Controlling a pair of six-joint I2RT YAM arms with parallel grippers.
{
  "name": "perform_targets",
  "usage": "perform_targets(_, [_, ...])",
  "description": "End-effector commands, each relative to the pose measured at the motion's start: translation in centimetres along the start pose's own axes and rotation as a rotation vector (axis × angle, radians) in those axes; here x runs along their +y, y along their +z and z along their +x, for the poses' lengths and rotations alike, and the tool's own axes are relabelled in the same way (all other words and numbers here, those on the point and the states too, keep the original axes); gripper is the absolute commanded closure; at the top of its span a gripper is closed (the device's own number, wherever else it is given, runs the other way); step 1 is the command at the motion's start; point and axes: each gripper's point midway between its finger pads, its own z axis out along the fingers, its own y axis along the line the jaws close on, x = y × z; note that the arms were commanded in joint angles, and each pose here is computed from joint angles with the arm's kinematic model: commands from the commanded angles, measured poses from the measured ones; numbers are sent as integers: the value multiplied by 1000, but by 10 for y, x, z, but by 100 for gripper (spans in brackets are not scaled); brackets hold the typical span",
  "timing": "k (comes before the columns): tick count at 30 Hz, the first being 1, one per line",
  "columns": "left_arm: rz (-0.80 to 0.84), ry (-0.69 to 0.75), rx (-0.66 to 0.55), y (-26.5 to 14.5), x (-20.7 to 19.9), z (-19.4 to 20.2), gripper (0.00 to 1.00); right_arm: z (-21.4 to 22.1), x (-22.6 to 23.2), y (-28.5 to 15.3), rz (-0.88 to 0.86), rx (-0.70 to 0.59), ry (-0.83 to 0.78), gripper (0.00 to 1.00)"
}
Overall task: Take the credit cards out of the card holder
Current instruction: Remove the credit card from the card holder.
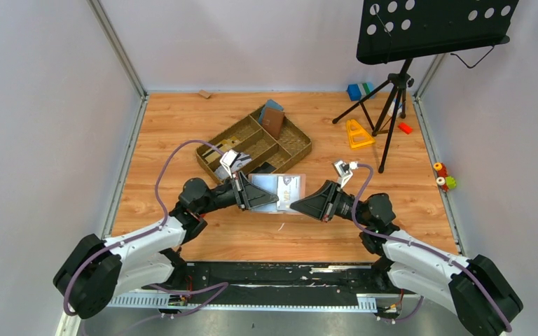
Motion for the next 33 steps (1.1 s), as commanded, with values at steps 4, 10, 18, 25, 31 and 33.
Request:
perform_targets(4, [127,27,45,5,-28,5,86,5,18,3,-69,48,-20,100])
perform_targets(10, [134,36,117,9,-23,14,81,7,14,6,-36,86,-31,100])
perform_targets(18, [26,94,148,12,-3,20,100,12,6,8,-1,134,-35,93])
perform_targets(25, [-49,106,140,10,13,20,100,8,-10,3,101,89,-58,70])
perform_targets(31, [-77,105,143,8,22,22,100,2,-20,-7,174,43,-85,85])
perform_targets(33, [-88,103,145,7,26,24,100,2,-21,-10,187,37,-86,92])
